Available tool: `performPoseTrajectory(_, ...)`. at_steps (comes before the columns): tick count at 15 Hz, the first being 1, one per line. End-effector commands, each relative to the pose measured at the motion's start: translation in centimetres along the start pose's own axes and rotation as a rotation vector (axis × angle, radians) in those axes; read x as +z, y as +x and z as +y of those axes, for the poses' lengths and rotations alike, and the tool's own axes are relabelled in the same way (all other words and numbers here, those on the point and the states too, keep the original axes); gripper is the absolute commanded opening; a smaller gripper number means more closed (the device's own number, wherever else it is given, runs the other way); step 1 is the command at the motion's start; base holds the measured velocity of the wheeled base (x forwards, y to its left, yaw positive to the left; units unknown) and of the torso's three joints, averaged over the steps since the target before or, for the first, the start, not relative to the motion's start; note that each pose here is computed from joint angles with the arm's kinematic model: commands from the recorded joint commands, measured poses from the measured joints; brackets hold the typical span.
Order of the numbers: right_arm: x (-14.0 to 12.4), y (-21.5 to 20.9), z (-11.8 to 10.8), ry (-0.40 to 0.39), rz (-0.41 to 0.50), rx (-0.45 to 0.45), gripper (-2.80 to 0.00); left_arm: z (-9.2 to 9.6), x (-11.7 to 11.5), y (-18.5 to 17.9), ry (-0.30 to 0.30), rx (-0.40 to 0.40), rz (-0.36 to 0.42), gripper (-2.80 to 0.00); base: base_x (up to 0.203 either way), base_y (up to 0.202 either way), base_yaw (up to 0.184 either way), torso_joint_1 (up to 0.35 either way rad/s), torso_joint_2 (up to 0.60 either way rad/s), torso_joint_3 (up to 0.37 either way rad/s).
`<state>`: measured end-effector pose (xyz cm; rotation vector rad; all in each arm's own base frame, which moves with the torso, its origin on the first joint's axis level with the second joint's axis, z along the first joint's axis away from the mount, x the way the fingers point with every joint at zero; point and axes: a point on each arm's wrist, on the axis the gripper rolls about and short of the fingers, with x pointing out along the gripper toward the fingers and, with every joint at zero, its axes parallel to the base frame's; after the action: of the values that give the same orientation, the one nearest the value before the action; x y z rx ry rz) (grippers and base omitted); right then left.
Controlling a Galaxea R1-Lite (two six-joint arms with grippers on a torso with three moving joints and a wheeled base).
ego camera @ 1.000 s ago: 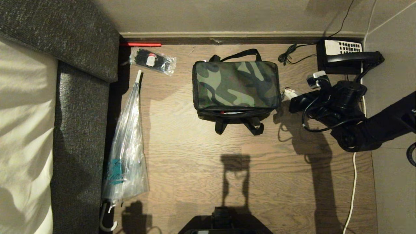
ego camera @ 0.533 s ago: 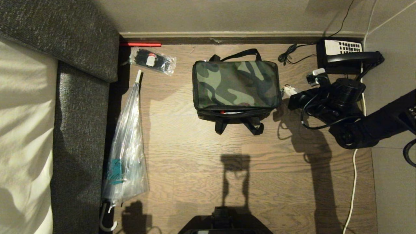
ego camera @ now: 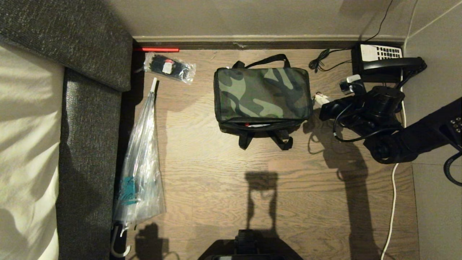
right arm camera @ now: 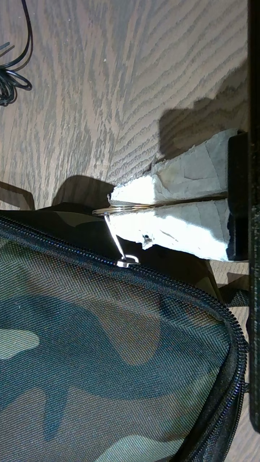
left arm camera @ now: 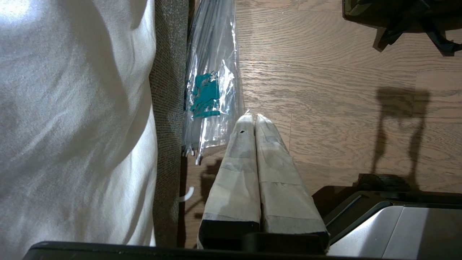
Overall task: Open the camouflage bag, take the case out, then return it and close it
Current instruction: Open the top of the storage box
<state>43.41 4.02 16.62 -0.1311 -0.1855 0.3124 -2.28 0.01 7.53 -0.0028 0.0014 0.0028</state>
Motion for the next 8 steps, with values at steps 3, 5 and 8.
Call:
performPoseTrajectory(3, 0.15, -0.01, -0.01, -0.003, -0.008, 0.001, -2.8, 0.0, -0.04, 0.01, 0.0, 0.0, 0.002, -2.8, 0.0, 0.0, 0.0, 0.0, 0.0, 0.0)
performPoseTrajectory(5, 0.28, -0.05, -0.16, -0.004, -0.01, -0.003, -2.8, 0.0, -0.04, 0.01, -0.001, 0.0, 0.002, -2.8, 0.0, 0.0, 0.0, 0.0, 0.0, 0.0)
performPoseTrajectory(8, 0.54, -0.14, -0.34, -0.006, -0.015, -0.007, -2.8, 0.0, -0.04, 0.01, 0.0, 0.0, 0.002, -2.8, 0.0, 0.0, 0.0, 0.0, 0.0, 0.0)
